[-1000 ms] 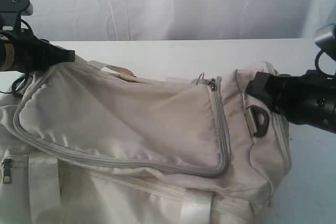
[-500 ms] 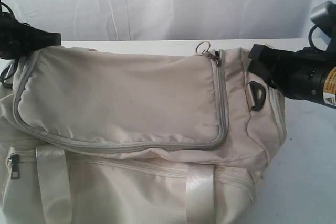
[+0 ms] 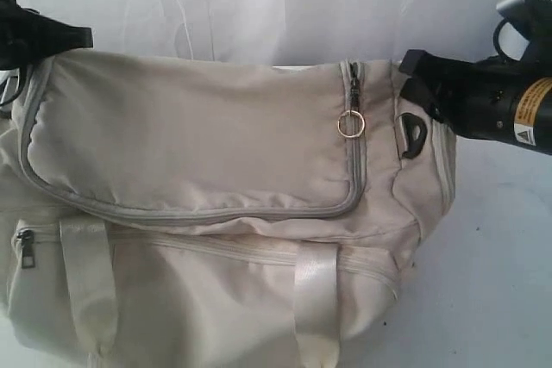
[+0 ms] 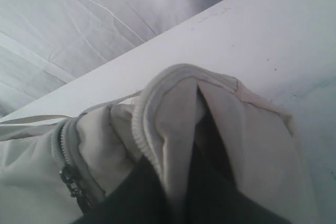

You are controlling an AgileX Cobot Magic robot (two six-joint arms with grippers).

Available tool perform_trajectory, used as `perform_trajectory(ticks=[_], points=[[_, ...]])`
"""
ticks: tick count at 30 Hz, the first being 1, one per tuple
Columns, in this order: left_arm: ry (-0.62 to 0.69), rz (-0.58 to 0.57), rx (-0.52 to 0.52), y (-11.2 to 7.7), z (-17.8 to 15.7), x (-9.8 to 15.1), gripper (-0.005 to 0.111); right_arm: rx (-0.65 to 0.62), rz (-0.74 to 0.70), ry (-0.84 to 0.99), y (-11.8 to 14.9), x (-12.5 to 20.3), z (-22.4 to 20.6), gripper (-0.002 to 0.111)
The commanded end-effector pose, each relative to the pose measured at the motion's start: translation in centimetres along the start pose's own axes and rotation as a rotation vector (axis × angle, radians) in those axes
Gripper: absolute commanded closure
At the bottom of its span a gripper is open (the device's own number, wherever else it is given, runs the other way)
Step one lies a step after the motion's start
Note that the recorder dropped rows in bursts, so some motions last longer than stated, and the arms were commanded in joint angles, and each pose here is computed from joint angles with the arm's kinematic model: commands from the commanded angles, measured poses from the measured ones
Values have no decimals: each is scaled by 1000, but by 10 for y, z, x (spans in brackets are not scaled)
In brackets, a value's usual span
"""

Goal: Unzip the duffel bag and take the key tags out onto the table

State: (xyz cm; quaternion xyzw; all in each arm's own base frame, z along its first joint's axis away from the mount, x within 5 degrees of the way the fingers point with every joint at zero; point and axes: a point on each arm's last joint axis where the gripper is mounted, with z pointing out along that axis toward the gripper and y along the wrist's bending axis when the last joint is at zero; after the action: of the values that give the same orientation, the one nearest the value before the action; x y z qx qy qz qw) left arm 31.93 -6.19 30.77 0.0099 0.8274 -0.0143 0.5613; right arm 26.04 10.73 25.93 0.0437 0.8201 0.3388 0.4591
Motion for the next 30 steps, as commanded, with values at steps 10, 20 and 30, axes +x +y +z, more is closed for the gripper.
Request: perform_trajectory(ticks=[10,20,30], points=[[-10,82,5,3,12,-5,106,28,-49,-33,2,-12,-4,108],[-16,118,36,0,13,-5,45,-18,-57,-36,6,-12,-4,108],[-111,428,858,-102,-31,6,46,-44,-100,-23,8,-11,-4,108]])
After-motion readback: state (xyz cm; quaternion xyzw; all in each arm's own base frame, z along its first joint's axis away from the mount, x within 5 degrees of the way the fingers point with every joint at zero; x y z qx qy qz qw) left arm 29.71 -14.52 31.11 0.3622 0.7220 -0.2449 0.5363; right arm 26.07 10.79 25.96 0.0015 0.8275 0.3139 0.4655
